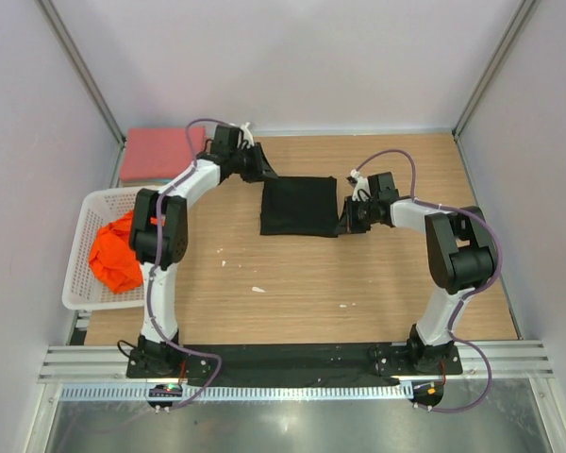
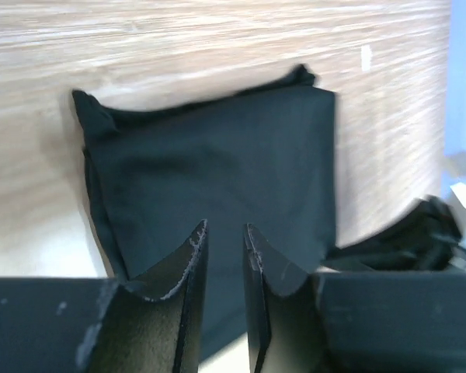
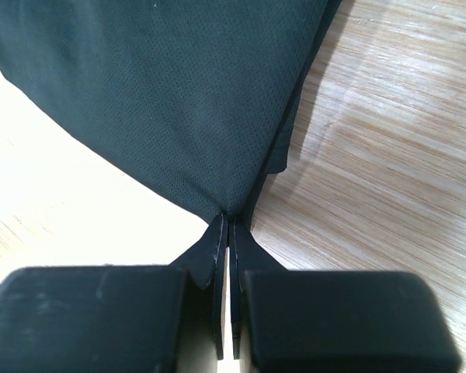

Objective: Fold and stack the t-shirts
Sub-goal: Fold the tshirt, then neatly place the folded tshirt to the corner

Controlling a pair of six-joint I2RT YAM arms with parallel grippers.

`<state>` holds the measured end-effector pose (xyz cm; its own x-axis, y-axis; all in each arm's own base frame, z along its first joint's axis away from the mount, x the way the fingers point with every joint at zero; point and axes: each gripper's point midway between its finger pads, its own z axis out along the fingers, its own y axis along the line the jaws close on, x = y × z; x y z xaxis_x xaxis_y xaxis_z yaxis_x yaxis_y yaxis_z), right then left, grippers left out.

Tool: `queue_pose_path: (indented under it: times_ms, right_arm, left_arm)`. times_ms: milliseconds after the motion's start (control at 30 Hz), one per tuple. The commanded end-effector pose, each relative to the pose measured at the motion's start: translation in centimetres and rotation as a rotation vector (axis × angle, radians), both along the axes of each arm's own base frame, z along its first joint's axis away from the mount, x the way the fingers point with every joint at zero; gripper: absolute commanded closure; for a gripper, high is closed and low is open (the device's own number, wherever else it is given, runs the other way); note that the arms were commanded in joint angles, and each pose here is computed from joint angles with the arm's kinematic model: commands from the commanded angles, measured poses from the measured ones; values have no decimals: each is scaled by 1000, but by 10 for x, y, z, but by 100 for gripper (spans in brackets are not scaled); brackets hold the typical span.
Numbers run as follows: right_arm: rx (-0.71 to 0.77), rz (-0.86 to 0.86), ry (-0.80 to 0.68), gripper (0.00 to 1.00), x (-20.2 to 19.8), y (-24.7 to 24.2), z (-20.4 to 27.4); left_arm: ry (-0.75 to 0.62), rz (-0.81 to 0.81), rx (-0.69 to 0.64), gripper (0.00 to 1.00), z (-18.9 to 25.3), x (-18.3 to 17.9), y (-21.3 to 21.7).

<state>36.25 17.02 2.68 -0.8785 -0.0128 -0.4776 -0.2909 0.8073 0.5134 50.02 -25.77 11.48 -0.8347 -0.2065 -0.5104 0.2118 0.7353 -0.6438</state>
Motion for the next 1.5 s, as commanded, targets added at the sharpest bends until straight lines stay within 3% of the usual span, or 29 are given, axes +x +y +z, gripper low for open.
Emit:
queue_pose_path:
  times_ms: [0, 167, 367, 467, 533, 700, 867, 1100, 1467]
  right_arm:
    - [-7, -4, -70, 95, 12, -1, 17]
    - [-15, 5, -49, 94, 6, -2, 11]
    - [-31, 11, -37, 91, 1, -5, 6]
    - [-29, 17, -46, 86, 1, -5, 9]
    - [-22, 12, -59, 77, 2, -4, 16]
    - [13, -10, -98, 57, 8, 0, 41]
    - [39, -31, -170, 47, 11, 1, 73]
    - [115, -24, -244, 41, 10, 10, 107]
    - [112, -28, -272, 41, 13, 9, 113]
  left_arm:
    - [34, -67, -26, 75, -28, 9, -10]
    - [29, -48, -7, 75, -55, 36, -10]
    - [-102, -58, -77, 68, -7, 67, -14]
    - [-111, -82, -123, 60, 16, 63, -13]
    - [-136, -72, -89, 58, 28, 59, -5]
    - [-64, -77, 28, 50, -3, 27, 15]
    - [-25, -103, 72, 48, -40, 14, 21]
    - [39, -106, 55, 47, -77, 21, 15]
    - [86, -93, 104, 52, -112, 25, 7]
